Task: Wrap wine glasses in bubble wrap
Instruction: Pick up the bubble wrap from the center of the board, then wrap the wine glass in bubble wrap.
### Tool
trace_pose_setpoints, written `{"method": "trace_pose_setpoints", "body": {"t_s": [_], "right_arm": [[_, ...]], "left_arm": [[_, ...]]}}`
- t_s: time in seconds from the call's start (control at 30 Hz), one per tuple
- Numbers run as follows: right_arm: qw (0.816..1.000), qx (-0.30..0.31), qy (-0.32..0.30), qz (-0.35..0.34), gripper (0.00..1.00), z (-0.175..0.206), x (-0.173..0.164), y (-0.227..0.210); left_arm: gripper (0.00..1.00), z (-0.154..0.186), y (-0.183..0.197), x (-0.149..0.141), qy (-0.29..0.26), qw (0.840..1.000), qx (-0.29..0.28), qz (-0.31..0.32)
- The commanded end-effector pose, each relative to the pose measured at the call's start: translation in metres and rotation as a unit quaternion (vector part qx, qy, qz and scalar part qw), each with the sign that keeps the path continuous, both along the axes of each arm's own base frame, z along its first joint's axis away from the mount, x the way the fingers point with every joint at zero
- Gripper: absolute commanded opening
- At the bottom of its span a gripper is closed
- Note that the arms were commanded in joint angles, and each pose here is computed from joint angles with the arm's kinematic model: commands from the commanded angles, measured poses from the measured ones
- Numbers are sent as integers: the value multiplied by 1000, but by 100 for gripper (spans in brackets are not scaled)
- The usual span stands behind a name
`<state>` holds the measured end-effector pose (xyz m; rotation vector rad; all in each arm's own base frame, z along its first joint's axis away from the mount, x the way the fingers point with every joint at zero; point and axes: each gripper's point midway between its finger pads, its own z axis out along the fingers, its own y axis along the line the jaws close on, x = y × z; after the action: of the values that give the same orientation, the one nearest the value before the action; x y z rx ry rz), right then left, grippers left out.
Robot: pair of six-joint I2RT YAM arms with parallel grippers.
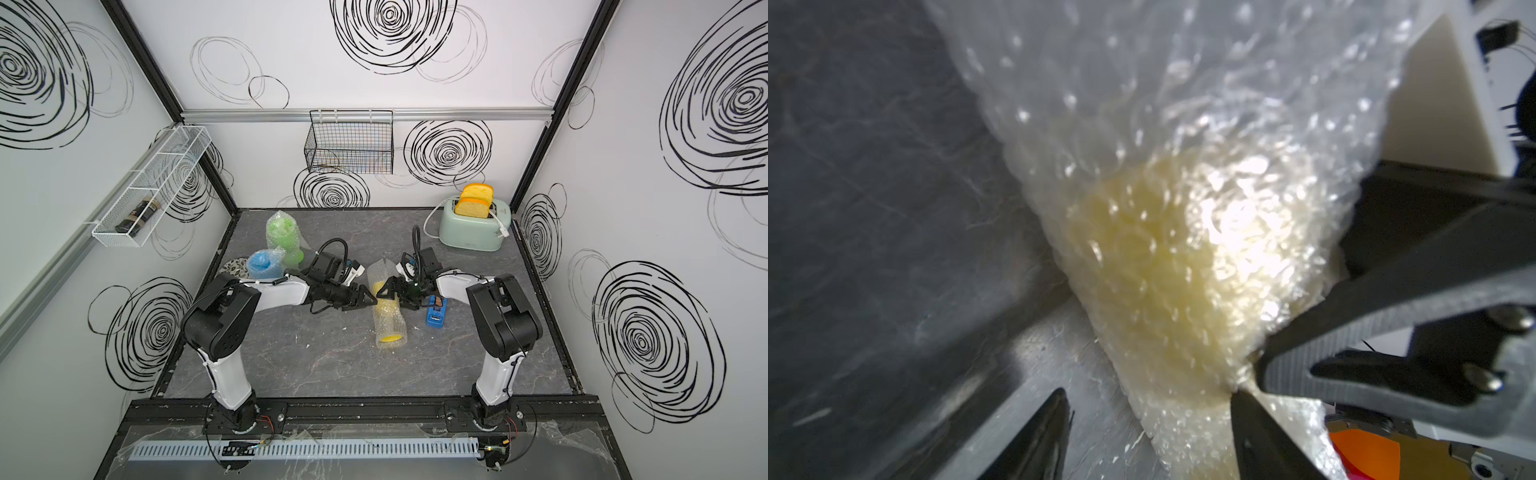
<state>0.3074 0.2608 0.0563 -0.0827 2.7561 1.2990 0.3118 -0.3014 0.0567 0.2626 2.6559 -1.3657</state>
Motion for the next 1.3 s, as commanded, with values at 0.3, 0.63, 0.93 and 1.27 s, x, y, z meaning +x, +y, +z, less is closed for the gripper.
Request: {"method": "trace_pose_setpoints", "body": {"t_s": [0.3, 0.63, 0.93, 1.27], "right_arm": [[980, 89, -174, 30, 81, 93, 9, 14], [886, 141, -441, 23, 81, 174, -2, 12], [795, 147, -586, 47, 81, 189, -25, 20], [764, 140, -625, 78, 82, 184, -40, 22]], "left_arm": [[65, 99, -8, 0, -128, 987, -93, -37], [80, 187, 52, 10, -259, 959, -114, 18], [88, 204, 63, 17, -294, 950, -105, 3], [76, 197, 45, 14, -238, 963, -123, 4]]}}
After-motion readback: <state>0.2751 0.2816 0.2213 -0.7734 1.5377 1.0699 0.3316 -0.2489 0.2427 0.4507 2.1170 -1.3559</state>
